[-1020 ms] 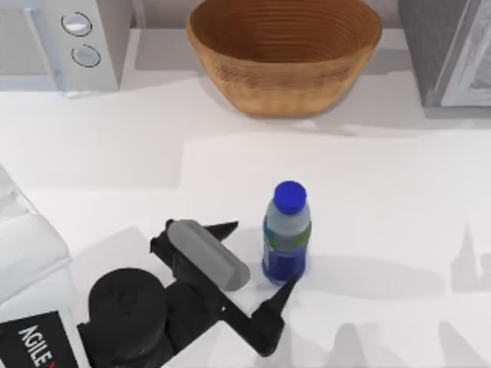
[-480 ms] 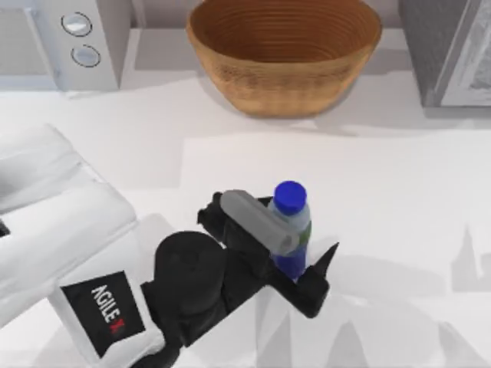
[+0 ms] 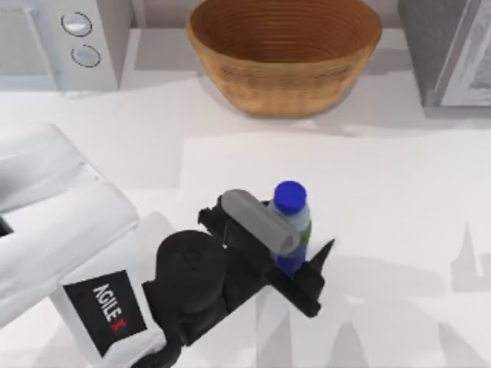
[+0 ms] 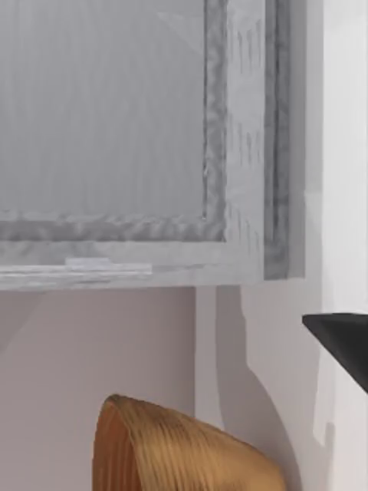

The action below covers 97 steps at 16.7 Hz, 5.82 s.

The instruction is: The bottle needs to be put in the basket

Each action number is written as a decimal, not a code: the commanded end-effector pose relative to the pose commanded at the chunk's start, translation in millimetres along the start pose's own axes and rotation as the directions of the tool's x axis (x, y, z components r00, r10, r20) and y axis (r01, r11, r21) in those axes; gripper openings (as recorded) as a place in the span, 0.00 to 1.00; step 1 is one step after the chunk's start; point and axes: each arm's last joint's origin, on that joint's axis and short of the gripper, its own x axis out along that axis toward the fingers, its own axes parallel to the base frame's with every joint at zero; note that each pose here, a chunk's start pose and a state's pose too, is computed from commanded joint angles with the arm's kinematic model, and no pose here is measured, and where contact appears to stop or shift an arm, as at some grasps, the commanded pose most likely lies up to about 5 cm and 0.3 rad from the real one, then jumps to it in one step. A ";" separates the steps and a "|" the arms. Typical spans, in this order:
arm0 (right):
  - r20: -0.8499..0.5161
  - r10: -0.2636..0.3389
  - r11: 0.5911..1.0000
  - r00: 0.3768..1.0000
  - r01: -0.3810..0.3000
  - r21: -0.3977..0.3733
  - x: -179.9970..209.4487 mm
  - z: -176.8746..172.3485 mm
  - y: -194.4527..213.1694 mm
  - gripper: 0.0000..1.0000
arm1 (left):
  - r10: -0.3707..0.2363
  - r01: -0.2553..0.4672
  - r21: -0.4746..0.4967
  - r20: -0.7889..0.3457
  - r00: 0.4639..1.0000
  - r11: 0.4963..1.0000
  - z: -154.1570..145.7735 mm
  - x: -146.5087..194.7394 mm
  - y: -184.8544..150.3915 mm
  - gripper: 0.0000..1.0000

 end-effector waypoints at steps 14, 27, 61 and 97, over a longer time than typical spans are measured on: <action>0.000 0.000 1.000 1.000 0.000 0.000 0.0 0.0 0.0 1.00 | 0.000 0.000 0.000 0.000 1.000 1.000 0.0 0.0 0.0 0.00; 0.000 0.000 1.000 1.000 0.000 0.000 0.0 0.0 0.0 1.00 | -0.002 0.002 -0.001 0.000 1.000 1.000 48.3 -42.7 -2.6 0.00; 0.000 0.000 1.000 1.000 0.000 0.000 0.0 0.0 0.0 1.00 | 0.385 -0.388 -0.062 -0.052 0.921 0.920 236.8 29.2 17.3 0.00; 0.000 0.000 1.000 1.000 0.000 0.000 0.0 0.0 0.0 1.00 | 0.683 -0.683 -0.128 -0.049 0.729 0.719 251.8 194.7 116.6 0.45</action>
